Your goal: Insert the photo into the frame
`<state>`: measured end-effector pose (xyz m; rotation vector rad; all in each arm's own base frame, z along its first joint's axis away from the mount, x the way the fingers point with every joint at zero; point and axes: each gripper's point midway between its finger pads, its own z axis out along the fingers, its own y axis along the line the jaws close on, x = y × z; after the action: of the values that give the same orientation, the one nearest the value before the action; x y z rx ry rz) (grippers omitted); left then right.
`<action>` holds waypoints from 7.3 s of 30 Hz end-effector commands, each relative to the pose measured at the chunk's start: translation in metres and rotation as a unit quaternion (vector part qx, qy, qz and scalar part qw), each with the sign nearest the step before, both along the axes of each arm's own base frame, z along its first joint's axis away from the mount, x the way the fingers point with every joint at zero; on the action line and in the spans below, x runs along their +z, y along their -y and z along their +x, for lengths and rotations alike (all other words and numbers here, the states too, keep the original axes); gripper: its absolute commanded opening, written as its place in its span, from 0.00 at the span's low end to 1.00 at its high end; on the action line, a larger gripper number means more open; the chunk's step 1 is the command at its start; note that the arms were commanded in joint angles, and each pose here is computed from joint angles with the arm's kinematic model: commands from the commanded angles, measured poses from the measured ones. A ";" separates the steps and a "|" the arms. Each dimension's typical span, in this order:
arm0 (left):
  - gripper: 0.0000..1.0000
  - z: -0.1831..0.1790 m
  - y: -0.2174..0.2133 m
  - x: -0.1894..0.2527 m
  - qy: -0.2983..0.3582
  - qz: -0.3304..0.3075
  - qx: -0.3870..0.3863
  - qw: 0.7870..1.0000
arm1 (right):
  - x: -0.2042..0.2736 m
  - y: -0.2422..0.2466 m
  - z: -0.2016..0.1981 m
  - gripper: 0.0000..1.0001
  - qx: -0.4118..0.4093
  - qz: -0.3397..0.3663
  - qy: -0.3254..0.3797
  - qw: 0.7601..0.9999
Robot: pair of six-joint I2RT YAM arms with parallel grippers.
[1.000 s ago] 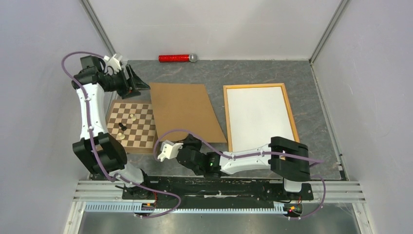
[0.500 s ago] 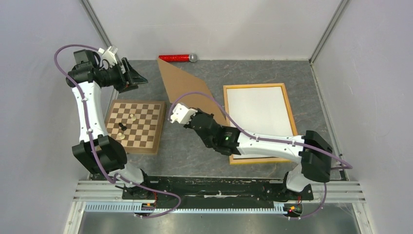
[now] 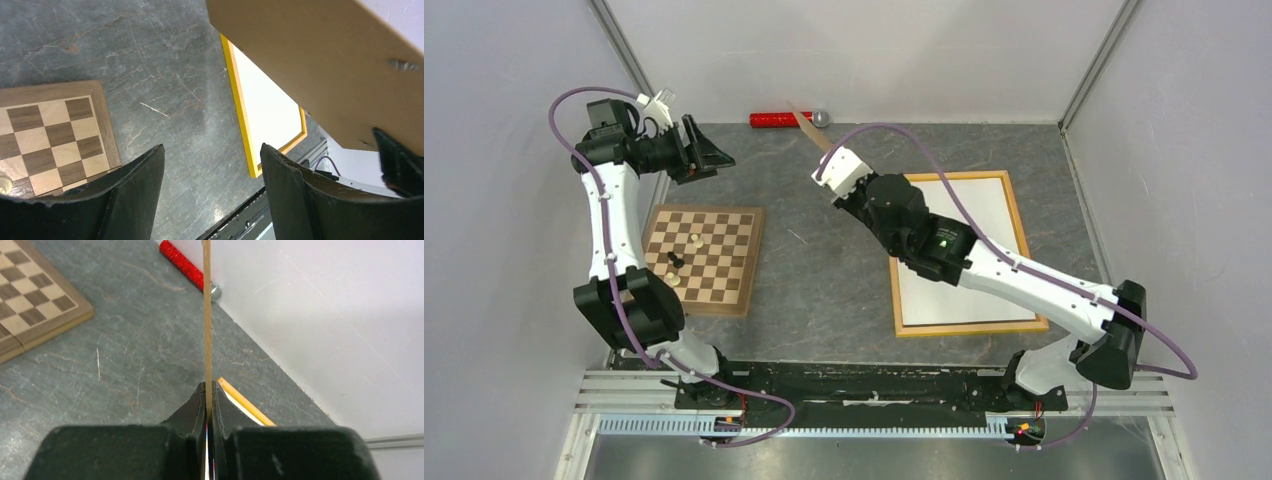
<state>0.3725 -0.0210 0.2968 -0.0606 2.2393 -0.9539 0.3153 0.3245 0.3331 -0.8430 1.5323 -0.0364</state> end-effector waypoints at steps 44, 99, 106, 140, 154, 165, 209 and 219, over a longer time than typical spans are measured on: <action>0.86 -0.083 0.110 0.063 0.444 0.206 -0.360 0.795 | 0.146 0.020 -0.100 0.00 0.347 0.153 -0.031 0.925; 0.36 -0.135 0.152 0.031 0.456 0.149 -0.474 0.738 | 0.121 0.044 -0.110 0.00 0.385 0.115 -0.031 0.915; 0.29 -0.143 0.161 0.032 0.457 0.131 -0.485 0.734 | 0.124 0.043 -0.110 0.00 0.387 0.119 -0.030 0.914; 0.02 -0.101 0.163 0.124 0.401 0.071 -0.293 0.865 | 0.149 0.195 -0.022 0.98 -0.037 0.212 0.047 0.975; 0.02 -0.082 0.171 0.127 0.209 -0.107 -0.148 0.961 | 0.021 0.342 0.039 0.98 -0.266 0.277 -0.067 0.921; 0.02 -0.067 0.176 0.095 0.124 -0.169 -0.105 0.972 | -0.099 0.395 0.070 0.93 -0.324 0.279 -0.180 0.886; 0.02 -0.052 0.172 0.056 0.108 -0.137 -0.089 0.981 | -0.304 0.350 0.018 0.86 -0.200 0.242 -0.457 0.832; 0.02 -0.044 0.165 0.035 0.094 -0.112 -0.068 0.987 | -0.306 0.308 0.017 0.85 -0.166 0.237 -0.464 0.837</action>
<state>0.3233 -0.1893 0.3070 -0.0026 2.0761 -1.2726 0.3350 -0.0067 0.0276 -0.1300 2.4582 0.4755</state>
